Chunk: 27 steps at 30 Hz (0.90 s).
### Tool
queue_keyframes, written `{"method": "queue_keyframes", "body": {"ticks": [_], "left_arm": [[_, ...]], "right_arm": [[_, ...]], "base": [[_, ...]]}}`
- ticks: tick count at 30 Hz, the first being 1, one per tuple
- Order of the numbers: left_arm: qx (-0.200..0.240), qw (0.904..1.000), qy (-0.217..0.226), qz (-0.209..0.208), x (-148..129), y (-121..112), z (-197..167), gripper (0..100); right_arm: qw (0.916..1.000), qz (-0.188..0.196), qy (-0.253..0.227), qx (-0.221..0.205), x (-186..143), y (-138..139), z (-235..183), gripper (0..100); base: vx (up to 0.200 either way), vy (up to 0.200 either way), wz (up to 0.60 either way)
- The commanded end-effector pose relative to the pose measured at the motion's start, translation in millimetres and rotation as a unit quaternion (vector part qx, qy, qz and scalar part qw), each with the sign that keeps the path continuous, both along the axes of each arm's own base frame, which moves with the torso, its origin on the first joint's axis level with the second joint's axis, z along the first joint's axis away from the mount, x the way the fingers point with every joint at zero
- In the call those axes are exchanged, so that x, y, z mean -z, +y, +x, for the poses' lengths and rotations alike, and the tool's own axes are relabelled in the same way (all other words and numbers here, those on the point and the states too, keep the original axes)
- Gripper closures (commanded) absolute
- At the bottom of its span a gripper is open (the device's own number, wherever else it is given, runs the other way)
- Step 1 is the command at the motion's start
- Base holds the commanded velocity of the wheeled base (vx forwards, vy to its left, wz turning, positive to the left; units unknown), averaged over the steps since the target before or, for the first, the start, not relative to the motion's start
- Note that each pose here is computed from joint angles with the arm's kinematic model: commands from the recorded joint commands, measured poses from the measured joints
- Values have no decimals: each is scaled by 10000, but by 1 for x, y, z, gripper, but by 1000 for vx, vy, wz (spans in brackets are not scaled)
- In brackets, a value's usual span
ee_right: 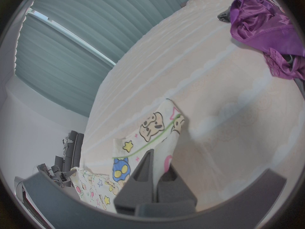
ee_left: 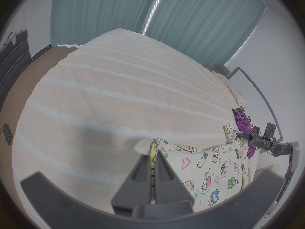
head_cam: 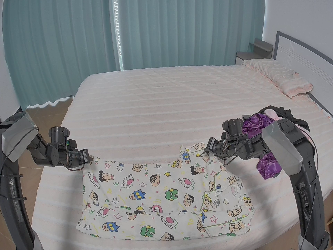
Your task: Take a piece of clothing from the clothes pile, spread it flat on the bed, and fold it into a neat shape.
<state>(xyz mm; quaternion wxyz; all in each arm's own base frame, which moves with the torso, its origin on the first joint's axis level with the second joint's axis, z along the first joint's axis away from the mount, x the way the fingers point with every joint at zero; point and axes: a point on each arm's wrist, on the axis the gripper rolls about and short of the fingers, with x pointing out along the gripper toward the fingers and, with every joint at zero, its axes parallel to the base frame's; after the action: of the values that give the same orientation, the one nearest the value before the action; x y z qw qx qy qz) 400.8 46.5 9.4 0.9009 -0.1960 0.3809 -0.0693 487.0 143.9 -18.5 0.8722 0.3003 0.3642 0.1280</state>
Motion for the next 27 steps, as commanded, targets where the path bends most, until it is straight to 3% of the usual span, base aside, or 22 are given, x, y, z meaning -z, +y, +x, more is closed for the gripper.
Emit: {"method": "queue_keyframes", "body": {"ticks": [1,21,27], "left_arm": [[-15,10000,-85,15,-7,1,-1,100],[-160,9997,-141,131,-20,4,-11,100],[-176,9996,-192,101,-27,7,-16,100]], "right_arm": [[9999,54,-105,45,-1,-6,-7,100],[9970,449,-612,-154,-17,-33,-27,100],[9950,622,-681,-392,-29,-40,-44,100]], "base": [[0,0,0],[0,0,0],[0,0,0]]}}
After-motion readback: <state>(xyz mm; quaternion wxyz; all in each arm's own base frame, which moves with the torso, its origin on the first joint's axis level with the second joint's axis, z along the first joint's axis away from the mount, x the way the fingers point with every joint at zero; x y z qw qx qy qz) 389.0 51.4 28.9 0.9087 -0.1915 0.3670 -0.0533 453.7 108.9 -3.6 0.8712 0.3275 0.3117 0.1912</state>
